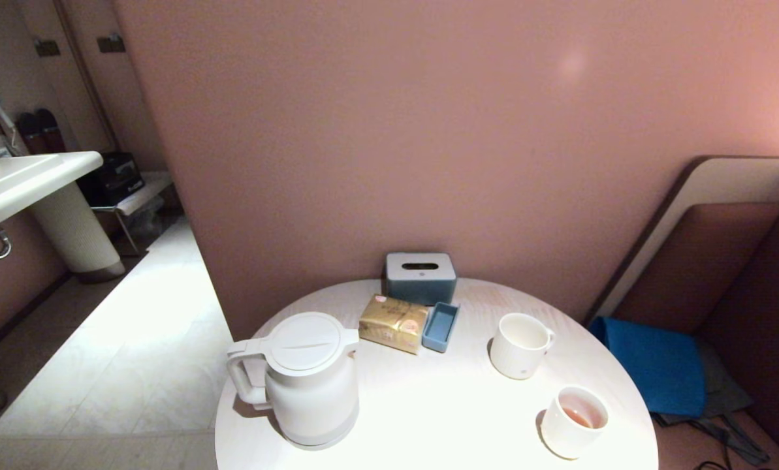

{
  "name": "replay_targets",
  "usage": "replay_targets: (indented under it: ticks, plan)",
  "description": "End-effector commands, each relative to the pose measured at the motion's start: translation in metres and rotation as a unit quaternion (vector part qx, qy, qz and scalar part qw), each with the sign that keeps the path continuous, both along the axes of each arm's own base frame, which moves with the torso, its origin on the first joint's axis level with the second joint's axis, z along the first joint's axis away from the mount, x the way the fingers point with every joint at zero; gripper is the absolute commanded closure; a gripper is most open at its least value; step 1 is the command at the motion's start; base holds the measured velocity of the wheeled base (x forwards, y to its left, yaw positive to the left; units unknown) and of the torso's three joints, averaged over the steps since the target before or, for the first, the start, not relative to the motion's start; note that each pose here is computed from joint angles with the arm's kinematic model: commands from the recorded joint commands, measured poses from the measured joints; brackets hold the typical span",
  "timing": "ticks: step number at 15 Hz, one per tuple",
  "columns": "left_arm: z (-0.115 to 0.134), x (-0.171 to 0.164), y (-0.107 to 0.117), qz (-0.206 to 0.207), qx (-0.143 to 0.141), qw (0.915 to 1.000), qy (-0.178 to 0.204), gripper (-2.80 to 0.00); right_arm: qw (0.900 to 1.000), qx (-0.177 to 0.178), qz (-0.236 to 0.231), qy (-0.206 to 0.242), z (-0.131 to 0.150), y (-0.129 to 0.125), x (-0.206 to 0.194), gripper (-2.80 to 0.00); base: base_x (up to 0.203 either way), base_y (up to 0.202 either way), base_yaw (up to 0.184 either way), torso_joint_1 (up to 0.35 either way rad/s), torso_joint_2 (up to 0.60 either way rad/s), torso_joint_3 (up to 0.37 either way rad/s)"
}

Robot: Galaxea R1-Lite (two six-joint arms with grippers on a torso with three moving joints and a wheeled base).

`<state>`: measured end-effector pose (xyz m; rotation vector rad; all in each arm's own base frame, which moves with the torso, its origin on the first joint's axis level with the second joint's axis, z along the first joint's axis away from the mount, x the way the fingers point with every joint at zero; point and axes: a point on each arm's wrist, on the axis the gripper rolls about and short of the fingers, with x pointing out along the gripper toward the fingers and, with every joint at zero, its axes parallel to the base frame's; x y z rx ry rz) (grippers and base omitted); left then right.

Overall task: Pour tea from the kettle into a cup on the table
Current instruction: Pick up the cup

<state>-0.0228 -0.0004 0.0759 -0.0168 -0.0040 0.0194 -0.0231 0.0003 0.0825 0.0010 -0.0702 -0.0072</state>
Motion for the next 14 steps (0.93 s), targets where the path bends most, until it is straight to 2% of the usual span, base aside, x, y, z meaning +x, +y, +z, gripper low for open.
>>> replay_targets:
  ticks: [1,2,3,4,6,8,11,12,14]
  plan:
    - [0.000,0.000,0.000,0.000,0.000,1.0000,0.000,0.00,1.000,-0.012,-0.003,-0.007,0.003,0.000,0.000,0.00,0.000,0.000,0.000,0.000,0.00,0.000]
    - [0.000,0.000,0.000,0.000,0.000,1.0000,0.000,0.00,1.000,-0.012,-0.003,-0.021,0.014,0.000,-0.003,0.00,0.000,0.000,0.000,0.000,0.00,0.000]
    - [0.000,0.000,0.000,0.000,0.000,1.0000,0.000,0.00,0.999,-0.012,-0.002,-0.041,0.035,0.000,-0.008,0.00,0.000,0.000,0.000,0.000,0.00,0.000]
    - [0.000,0.000,0.000,0.000,0.000,1.0000,0.000,0.00,0.999,-0.012,-0.002,-0.041,0.057,0.000,-0.008,0.00,0.000,0.000,0.000,0.000,0.00,0.000]
    - [0.000,0.000,0.000,0.000,0.000,1.0000,0.000,0.00,1.000,-0.007,0.001,0.011,0.092,0.000,0.012,0.00,0.000,0.000,0.000,0.000,0.00,0.000]
    - [0.000,0.000,0.000,0.000,0.000,1.0000,0.000,0.00,0.995,-0.002,0.015,0.099,0.116,0.000,0.046,0.00,0.000,0.000,0.000,0.000,0.00,0.000]
    - [0.000,0.000,0.000,0.000,0.000,1.0000,0.000,0.00,0.975,0.000,0.057,0.214,0.118,0.002,0.088,0.00,0.000,0.000,0.000,0.000,0.00,0.000]
    - [0.000,0.000,0.000,0.000,0.000,1.0000,0.000,0.00,0.972,0.001,0.067,0.226,0.117,0.002,0.090,0.00,0.000,0.000,0.000,0.000,0.00,0.000]
    - [0.000,0.000,0.000,0.000,0.000,1.0000,0.000,0.00,0.973,-0.006,0.082,0.214,0.112,0.003,0.078,0.00,0.000,0.000,0.000,0.000,0.00,0.000]
